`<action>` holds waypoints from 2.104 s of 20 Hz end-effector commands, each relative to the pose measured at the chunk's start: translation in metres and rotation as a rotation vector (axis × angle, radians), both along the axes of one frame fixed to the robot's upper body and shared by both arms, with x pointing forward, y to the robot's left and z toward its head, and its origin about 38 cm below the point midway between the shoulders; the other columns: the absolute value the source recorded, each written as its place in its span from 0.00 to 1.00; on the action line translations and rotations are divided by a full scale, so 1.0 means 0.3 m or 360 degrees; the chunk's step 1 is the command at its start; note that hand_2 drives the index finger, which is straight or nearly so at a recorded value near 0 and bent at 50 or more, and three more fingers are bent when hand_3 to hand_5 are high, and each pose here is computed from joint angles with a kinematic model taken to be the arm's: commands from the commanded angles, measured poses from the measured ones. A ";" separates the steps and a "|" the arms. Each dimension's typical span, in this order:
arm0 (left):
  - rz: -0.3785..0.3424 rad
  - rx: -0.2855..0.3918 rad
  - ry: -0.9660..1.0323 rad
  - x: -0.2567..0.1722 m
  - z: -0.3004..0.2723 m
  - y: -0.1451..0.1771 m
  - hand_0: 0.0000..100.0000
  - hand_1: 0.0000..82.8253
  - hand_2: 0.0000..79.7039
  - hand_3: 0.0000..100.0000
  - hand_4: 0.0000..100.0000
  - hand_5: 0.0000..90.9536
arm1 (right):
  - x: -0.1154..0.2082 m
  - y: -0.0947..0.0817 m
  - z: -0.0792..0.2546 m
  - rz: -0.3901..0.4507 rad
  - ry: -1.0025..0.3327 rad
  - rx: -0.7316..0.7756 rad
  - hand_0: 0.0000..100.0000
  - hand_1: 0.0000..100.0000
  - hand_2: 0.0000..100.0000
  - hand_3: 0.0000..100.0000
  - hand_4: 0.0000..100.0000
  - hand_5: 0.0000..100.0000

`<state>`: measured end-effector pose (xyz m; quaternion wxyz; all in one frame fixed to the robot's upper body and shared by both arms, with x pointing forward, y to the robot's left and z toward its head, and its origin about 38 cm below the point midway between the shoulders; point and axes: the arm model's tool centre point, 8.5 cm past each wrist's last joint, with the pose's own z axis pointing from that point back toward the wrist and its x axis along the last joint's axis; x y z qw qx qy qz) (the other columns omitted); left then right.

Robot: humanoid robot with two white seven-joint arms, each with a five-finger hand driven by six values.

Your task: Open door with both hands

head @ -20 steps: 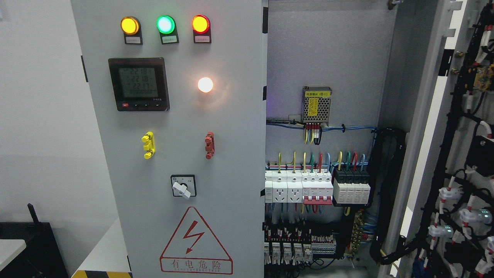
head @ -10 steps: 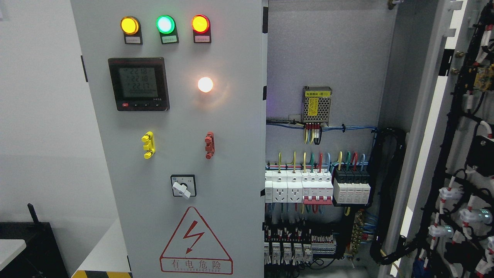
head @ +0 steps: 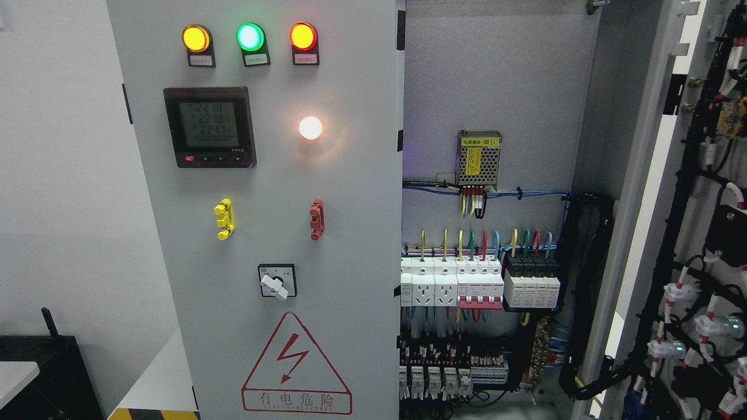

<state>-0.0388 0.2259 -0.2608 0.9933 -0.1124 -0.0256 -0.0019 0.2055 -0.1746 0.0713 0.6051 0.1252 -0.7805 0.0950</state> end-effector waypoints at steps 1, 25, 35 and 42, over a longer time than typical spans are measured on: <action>0.0001 -0.0002 -0.0002 0.000 0.000 -0.002 0.00 0.00 0.00 0.00 0.00 0.00 | 0.160 0.071 0.166 0.0007 -0.0212 0.0091 0.38 0.00 0.00 0.00 0.00 0.00; 0.0001 -0.0002 -0.0004 0.004 0.000 -0.002 0.00 0.00 0.00 0.00 0.00 0.00 | 0.550 0.213 0.287 0.0023 0.0078 0.0017 0.38 0.00 0.00 0.00 0.00 0.00; 0.0001 -0.0002 -0.0002 0.000 0.000 -0.002 0.00 0.00 0.00 0.00 0.00 0.00 | 0.658 0.214 0.295 0.0000 0.0089 -0.0017 0.38 0.00 0.00 0.00 0.00 0.00; 0.0001 -0.0002 -0.0002 0.000 0.000 -0.002 0.00 0.00 0.00 0.00 0.00 0.00 | 0.699 0.215 0.296 -0.0001 0.0100 -0.0033 0.38 0.00 0.00 0.00 0.00 0.00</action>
